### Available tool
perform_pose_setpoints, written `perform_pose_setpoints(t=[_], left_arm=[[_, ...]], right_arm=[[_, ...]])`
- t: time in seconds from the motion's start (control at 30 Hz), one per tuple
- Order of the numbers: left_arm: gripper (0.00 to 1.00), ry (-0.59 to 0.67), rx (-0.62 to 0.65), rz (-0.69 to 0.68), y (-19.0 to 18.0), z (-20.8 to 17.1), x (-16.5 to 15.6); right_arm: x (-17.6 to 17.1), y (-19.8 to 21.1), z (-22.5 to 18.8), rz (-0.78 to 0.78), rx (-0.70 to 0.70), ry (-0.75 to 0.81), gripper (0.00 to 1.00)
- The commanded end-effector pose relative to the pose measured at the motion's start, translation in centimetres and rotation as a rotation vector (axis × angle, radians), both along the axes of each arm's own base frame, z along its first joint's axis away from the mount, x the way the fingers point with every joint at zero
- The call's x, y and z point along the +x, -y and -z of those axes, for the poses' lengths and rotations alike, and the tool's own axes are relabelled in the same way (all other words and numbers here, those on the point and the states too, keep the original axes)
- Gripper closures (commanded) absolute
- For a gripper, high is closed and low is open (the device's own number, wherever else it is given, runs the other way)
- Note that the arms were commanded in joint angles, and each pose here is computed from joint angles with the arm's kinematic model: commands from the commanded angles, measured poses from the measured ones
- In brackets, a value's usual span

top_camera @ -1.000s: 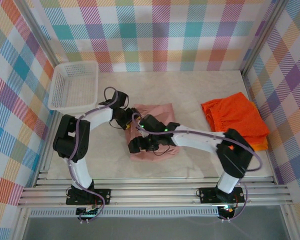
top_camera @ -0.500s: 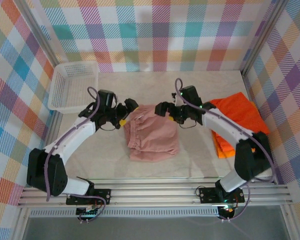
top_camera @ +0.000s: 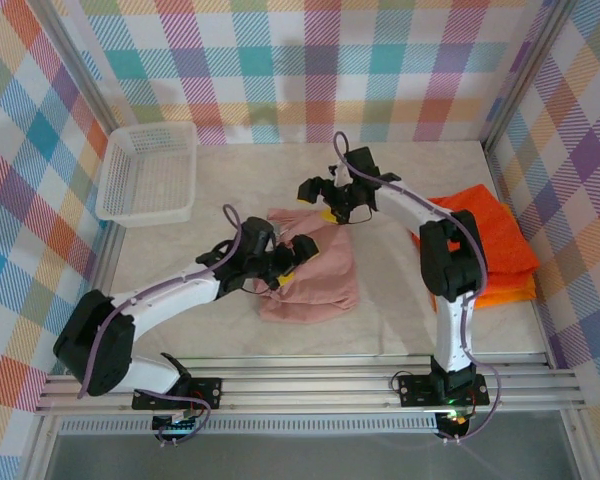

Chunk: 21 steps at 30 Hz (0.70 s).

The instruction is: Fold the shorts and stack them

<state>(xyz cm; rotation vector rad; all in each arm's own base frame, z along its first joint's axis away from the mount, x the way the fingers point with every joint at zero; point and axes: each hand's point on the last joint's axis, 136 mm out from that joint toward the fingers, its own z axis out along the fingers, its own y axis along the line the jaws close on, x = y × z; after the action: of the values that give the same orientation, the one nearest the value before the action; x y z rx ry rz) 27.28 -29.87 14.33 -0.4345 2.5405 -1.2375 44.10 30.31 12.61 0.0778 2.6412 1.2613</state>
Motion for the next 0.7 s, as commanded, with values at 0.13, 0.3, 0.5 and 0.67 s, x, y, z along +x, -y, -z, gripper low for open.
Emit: perform_pose_setpoints(t=[0.13,0.3,0.5,0.67], left_arm=[[0.0,0.089,0.025,0.03,2.9,2.1,0.7],[0.01,0.026,0.112,0.075,3.8,7.0,-1.3],[0.01,-0.001,0.173,0.098,3.5,9.9,-4.0],[0.01,-0.01,0.197,0.085,2.7,10.7,-4.8]], right_arm=[[1.1,-0.2,3.5,-0.002,0.006,-0.089,0.01],[1.7,-0.1,5.2,0.011,0.011,-0.117,0.01],[2.4,0.2,6.2,0.021,0.012,-0.135,0.01],[2.8,0.4,6.8,0.029,0.015,-0.146,0.01]])
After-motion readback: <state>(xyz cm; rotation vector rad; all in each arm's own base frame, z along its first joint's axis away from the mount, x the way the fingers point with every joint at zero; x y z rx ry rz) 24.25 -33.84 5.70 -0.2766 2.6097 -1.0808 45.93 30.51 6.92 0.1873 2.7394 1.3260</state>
